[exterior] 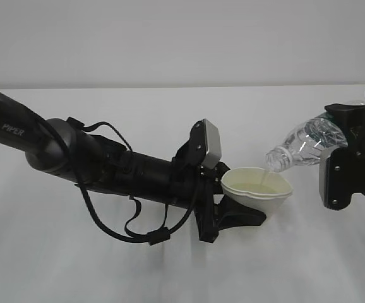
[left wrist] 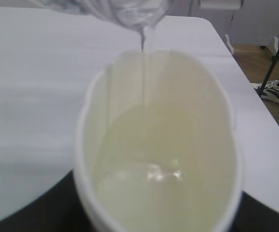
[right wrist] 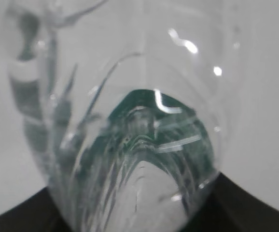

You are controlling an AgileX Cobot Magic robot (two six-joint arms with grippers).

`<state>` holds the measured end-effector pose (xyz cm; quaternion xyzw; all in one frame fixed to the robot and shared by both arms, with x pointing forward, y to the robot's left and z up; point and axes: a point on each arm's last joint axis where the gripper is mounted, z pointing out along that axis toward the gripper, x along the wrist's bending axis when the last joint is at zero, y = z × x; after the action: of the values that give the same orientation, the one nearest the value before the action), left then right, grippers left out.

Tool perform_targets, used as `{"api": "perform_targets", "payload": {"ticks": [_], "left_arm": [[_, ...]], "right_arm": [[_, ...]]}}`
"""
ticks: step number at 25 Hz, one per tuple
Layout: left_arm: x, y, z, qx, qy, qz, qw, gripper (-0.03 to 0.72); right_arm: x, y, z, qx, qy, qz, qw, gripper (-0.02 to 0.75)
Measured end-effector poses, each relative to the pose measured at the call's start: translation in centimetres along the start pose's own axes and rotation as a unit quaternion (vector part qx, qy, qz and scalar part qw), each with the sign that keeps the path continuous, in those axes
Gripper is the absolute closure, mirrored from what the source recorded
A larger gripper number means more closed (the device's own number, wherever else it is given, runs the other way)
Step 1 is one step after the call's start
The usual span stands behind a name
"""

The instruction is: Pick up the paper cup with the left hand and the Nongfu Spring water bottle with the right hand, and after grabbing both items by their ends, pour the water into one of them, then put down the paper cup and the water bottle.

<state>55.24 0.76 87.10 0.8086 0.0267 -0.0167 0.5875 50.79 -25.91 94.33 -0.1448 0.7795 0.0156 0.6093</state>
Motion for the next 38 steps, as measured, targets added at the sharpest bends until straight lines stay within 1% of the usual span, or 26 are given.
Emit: {"api": "perform_targets", "payload": {"ticks": [38], "left_arm": [[-0.02, -0.01, 0.0, 0.001, -0.001, 0.001, 1.0, 0.294]], "right_arm": [[-0.02, 0.01, -0.01, -0.001, 0.0, -0.012, 1.0, 0.333]]}}
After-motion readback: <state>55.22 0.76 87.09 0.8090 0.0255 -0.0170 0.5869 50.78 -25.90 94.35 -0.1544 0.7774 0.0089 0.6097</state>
